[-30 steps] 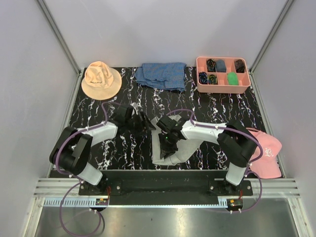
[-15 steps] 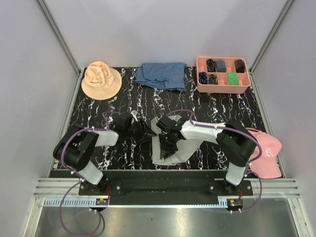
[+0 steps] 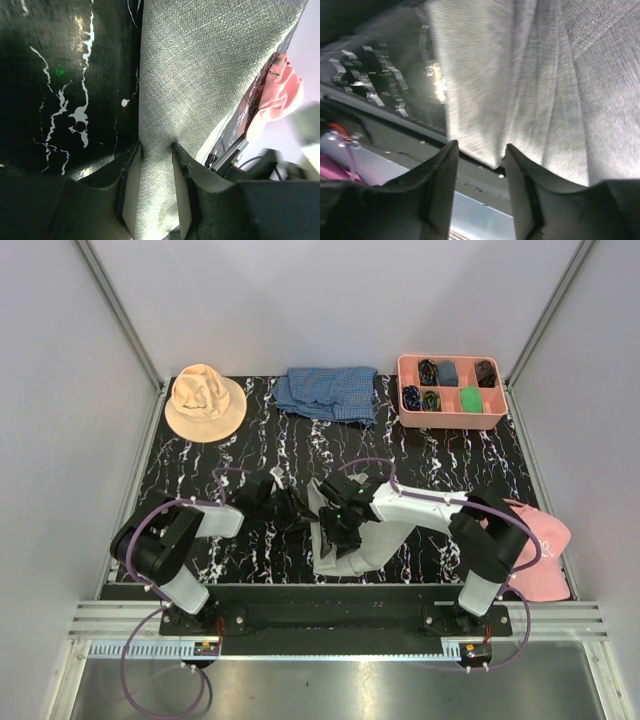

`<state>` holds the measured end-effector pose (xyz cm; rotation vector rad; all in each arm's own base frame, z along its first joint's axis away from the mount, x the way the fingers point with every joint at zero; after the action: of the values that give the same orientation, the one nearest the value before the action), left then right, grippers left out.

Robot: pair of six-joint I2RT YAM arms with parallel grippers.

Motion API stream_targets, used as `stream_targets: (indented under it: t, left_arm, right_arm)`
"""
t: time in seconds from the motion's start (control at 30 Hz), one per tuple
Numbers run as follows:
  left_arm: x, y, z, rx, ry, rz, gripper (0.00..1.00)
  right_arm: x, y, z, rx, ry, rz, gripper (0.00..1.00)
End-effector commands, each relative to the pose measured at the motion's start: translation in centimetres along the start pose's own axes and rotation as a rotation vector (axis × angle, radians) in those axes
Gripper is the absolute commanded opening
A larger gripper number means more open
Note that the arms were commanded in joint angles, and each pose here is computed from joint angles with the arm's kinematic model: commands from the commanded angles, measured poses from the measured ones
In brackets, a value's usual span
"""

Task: Fold the napkin, place the utensils inside, and roll it up
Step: Roll the napkin with the utensil

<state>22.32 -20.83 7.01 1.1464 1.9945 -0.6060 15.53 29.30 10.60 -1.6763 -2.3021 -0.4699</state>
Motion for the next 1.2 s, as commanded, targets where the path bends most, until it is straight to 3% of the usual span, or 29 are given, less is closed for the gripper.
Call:
stream_targets:
  t: [0.0, 0.13, 0.77, 0.97, 1.17]
  left_arm:
    - [-0.8, 0.1, 0.3, -0.01, 0.0, 0.02, 0.33]
    - [-1.1, 0.0, 0.4, -0.008, 0.003, 0.025, 0.33]
    - [-2.4, 0.2, 0.4, -0.015, -0.034, 0.014, 0.33]
    - [-2.5, 0.0, 0.0, -0.017, -0.039, 0.012, 0.35]
    - [-3.1, 0.5, -0.4, -0.024, -0.038, 0.033, 0.43]
  right_arm:
    - [3.0, 2.1, -5.2, -0.17, 0.059, -0.037, 0.57]
    - [4.0, 3.1, -6.2, -0.215, 0.063, -0.082, 0.65]
    - [2.5, 3.2, 1.7, -0.017, -0.048, -0.089, 0.68]
    - [1.0, 2.4, 3.7, 0.07, -0.147, -0.054, 0.66]
    - [0.3, 2.3, 4.9, 0.131, -0.203, -0.04, 0.61]
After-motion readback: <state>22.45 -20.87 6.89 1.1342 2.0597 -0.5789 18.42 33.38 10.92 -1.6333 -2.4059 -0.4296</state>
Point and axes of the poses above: each gripper's point midway between its finger pads, its own z axis out along the fingers, its own x axis along the line the jaws close on, y = z × x, the point moved 7 cm from there along -z, back along the fingers, and after that the axes turned 11 degrees about -z, right-handed, at the moved point
